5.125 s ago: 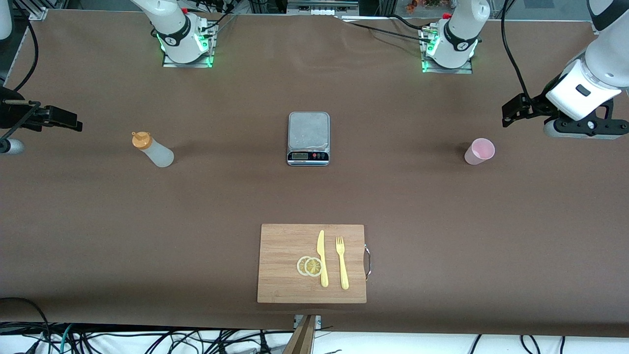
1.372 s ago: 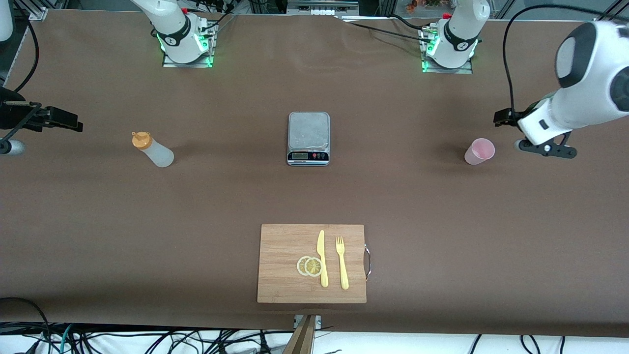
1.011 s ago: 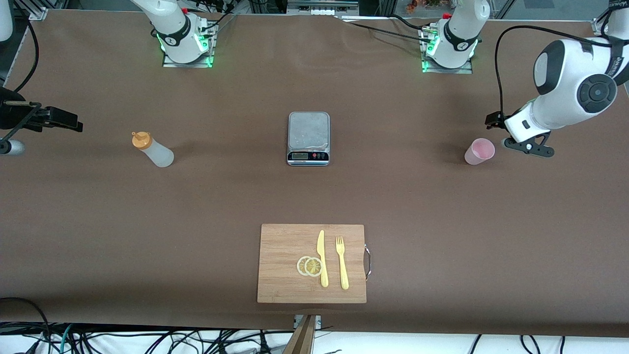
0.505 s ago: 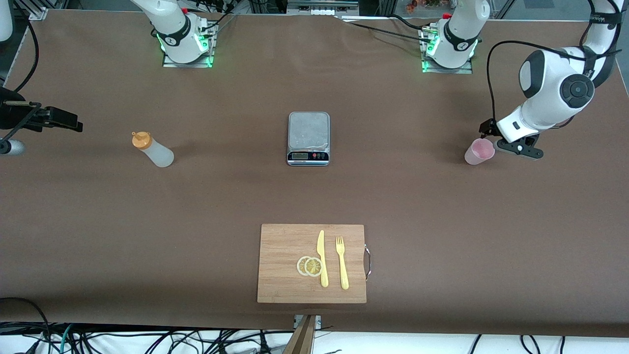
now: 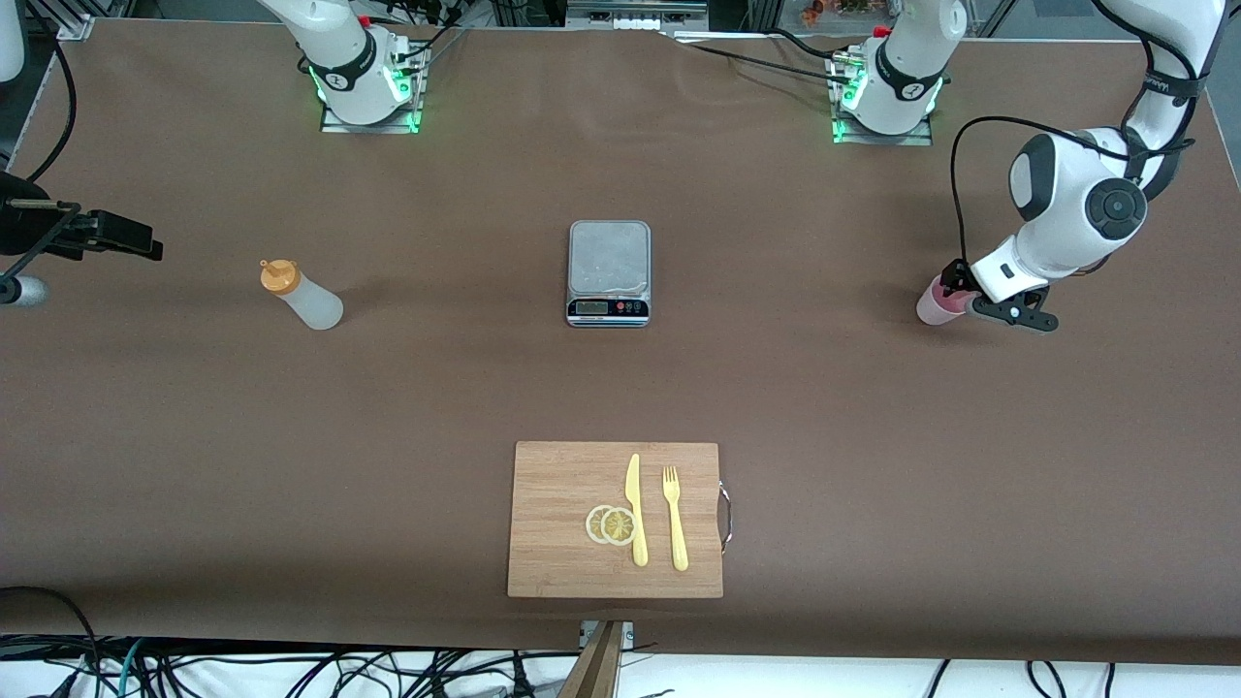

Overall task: Add sauce to pink cup with both arms
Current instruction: 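Lower the left gripper onto the pink cup and grasp it, then carry the pink cup with the left gripper onto the scale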

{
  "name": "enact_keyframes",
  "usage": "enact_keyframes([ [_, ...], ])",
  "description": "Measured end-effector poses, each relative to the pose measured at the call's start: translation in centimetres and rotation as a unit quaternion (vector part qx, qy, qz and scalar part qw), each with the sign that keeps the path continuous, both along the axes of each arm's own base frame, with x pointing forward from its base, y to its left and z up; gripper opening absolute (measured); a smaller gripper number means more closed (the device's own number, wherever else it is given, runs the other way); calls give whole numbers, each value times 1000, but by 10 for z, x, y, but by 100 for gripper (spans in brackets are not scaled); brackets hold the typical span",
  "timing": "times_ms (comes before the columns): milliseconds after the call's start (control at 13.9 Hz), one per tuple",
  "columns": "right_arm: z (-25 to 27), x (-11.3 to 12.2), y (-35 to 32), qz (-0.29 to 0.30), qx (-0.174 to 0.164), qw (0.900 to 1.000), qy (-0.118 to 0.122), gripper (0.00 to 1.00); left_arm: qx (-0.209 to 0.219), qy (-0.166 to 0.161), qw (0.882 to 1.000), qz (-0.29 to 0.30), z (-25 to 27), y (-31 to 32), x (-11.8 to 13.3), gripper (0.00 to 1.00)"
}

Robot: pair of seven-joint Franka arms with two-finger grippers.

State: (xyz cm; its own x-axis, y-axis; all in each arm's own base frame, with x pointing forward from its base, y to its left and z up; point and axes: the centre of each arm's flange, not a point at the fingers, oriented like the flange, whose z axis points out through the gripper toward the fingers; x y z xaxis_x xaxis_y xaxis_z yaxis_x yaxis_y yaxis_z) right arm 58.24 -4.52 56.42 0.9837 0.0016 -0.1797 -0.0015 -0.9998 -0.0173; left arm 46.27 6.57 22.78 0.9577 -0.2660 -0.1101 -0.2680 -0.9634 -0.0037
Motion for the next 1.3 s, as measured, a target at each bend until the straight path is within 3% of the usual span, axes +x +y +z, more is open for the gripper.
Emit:
enact_keyframes([
  [289,0,0,-2,-2,0,1000,0,100,0,-3,1000,-1,2,0,3,27],
  [505,0,0,-3,-2,0,1000,0,100,1,-5,1000,-2,6,-1,5,4],
  [650,0,0,-3,-2,0,1000,0,100,1,-3,1000,-2,11,0,8,4],
  [938,0,0,-4,-3,-1,1000,0,100,-12,52,999,1,49,-15,37,4],
  [1083,0,0,-5,-4,-1,1000,0,100,-35,71,997,1,88,-53,59,4],
  [1299,0,0,-5,-4,-1,1000,0,100,-34,61,998,-3,137,-146,77,4],
])
